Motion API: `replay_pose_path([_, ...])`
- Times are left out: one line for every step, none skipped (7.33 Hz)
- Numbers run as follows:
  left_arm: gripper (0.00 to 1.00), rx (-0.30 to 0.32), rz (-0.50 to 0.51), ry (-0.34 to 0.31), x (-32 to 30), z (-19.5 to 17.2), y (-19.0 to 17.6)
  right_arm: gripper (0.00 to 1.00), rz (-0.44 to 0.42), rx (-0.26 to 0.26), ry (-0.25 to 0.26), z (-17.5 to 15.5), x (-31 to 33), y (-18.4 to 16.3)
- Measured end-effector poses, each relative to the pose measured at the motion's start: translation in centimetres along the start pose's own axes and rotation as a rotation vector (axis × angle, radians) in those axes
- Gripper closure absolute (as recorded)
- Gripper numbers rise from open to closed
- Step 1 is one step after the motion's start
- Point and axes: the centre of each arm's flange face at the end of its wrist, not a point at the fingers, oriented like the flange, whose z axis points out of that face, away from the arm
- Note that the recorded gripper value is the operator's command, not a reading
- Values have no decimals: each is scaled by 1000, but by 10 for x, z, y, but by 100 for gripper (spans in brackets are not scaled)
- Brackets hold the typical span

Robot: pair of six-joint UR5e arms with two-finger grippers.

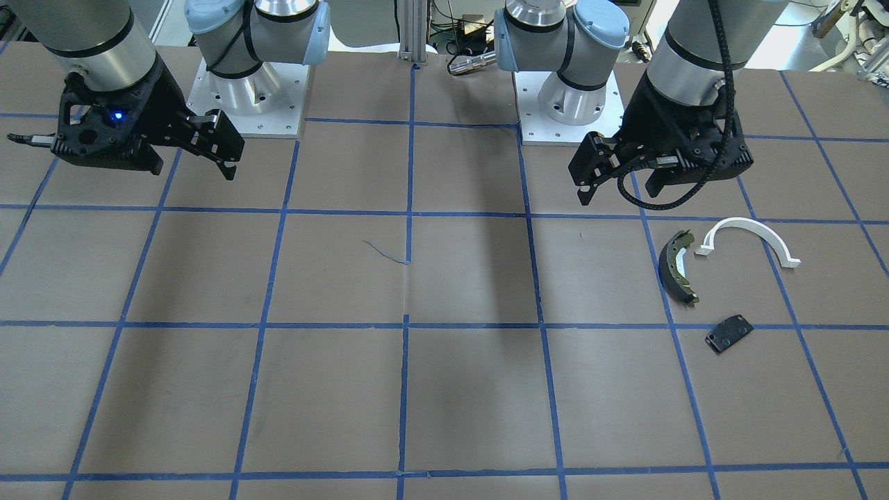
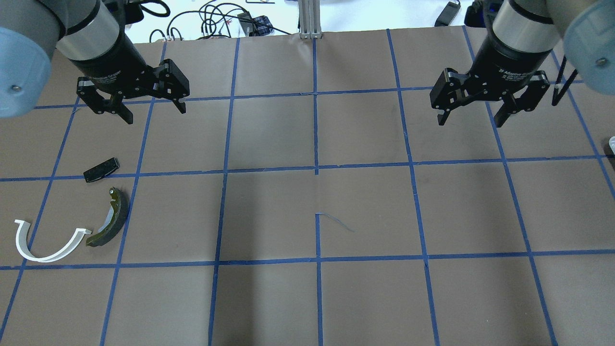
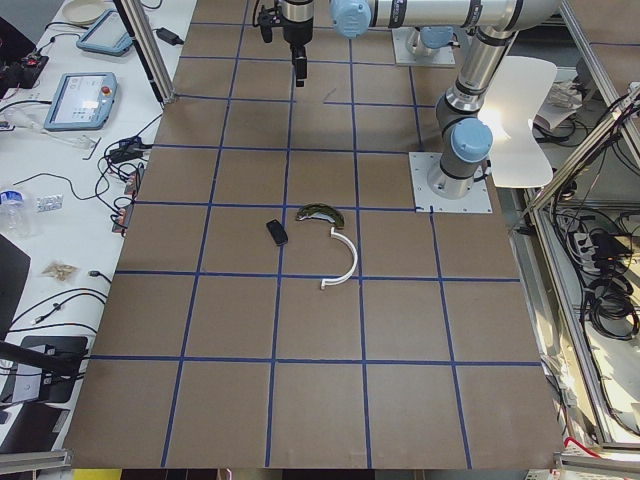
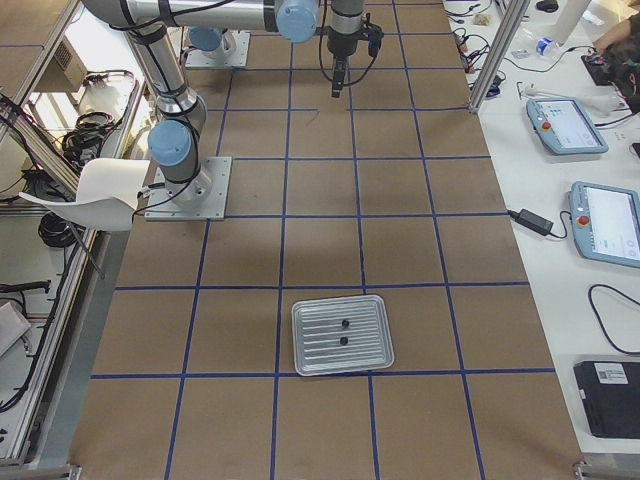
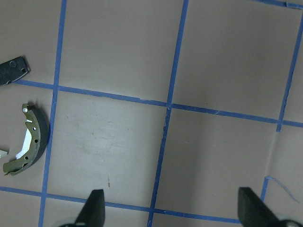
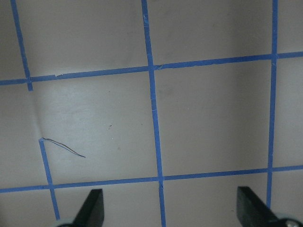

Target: Place bearing gear from tray to pile

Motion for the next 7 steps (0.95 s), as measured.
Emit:
replay_pose_path([0,1,0,-1,0,0,0,0,3,2,2,0,1,0])
replay_pose_path([0,1,-1,-1,-1,0,0,0,10,2,2,0,4,-1])
replay_pose_path([0,1,-1,-1,-1,-1,0,0,14,-1,-1,0,5,-2])
replay_pose_path([0,2,-1,-1,-1,-1,0,0,15,-4,-3,1,5,-2])
replay_pose_path([0,2,-2,0,-1,-1,0,0,15,-10,-7,2,5,-1])
replay_pose_path([0,2,-2,0,-1,-1,0,0,14,-15,-6,3,5,-1])
replay_pose_path([0,2,-2,1,-1,-1,0,0,13,-17,-2,4,6,-2])
